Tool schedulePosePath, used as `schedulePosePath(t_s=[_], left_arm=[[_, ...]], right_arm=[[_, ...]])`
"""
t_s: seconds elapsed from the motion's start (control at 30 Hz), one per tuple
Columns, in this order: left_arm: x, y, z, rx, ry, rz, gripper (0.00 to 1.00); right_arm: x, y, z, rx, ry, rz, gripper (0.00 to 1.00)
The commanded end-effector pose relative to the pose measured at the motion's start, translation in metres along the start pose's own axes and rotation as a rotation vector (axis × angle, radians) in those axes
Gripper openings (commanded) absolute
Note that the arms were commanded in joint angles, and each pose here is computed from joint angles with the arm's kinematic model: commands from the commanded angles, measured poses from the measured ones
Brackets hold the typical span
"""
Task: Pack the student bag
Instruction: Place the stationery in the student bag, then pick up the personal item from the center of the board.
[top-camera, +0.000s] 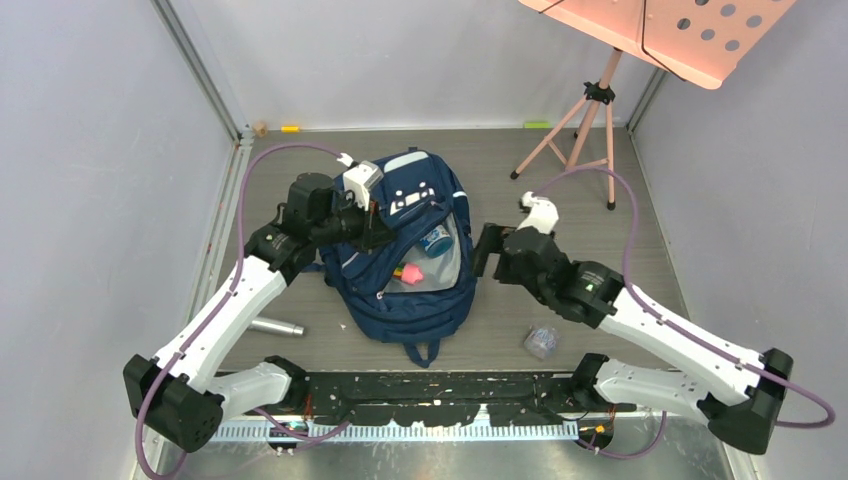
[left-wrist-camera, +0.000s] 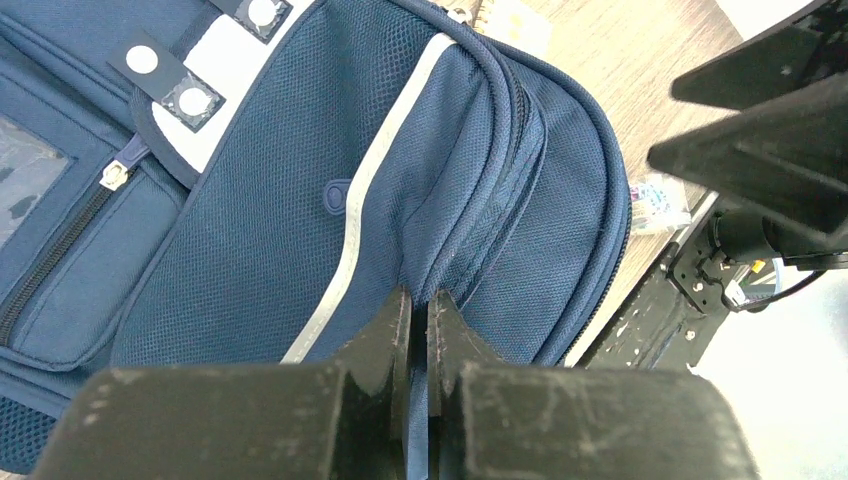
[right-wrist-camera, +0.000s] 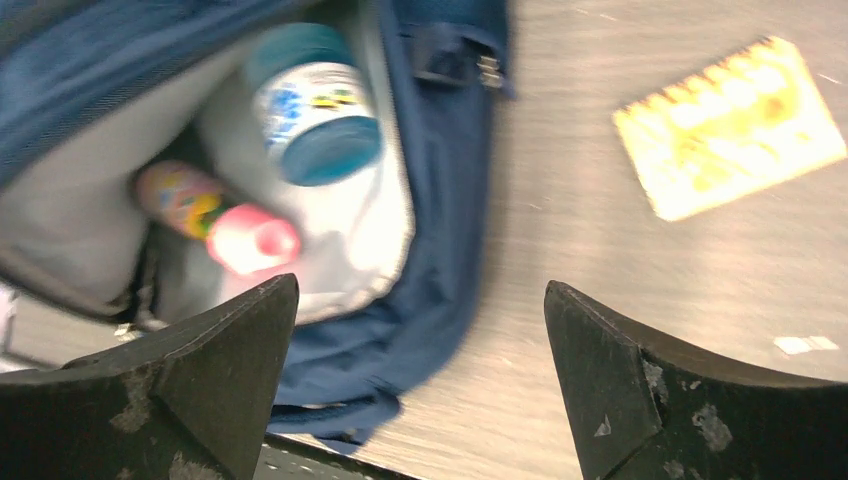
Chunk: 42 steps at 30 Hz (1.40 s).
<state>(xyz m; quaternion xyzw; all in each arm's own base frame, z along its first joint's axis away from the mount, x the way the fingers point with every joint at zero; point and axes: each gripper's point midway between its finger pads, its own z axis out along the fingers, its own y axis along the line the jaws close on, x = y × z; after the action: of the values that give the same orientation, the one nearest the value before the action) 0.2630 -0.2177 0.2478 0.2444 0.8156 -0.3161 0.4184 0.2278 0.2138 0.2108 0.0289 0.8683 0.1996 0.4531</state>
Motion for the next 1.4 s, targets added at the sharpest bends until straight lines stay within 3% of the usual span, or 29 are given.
schedulePosePath(t_s=[0.0, 0.3, 0.67, 1.13, 1.37], left_arm=[[-0.034, 0.008, -0.006, -0.051, -0.112, 0.040, 0.00], [-0.033, 0.010, -0.004, -0.059, -0.105, 0.035, 0.00], [-0.033, 0.010, -0.005, -0.061, -0.105, 0.036, 0.00], [-0.034, 0.010, -0.006, -0.064, -0.106, 0.039, 0.00], [-0.034, 0.010, -0.007, -0.069, -0.106, 0.044, 0.00]], right_arm=[[0.031, -0.075, -0.030, 0.282, 0.145, 0.010, 1.00], [0.080, -0.158, -0.076, 0.630, 0.282, 0.242, 1.00], [0.140, -0.154, -0.062, 0.627, 0.424, 0.457, 0.99], [0.156, -0.168, -0.040, 0.682, 0.428, 0.394, 0.85], [0.162, -0.166, -0.030, 0.669, 0.446, 0.383, 0.68]])
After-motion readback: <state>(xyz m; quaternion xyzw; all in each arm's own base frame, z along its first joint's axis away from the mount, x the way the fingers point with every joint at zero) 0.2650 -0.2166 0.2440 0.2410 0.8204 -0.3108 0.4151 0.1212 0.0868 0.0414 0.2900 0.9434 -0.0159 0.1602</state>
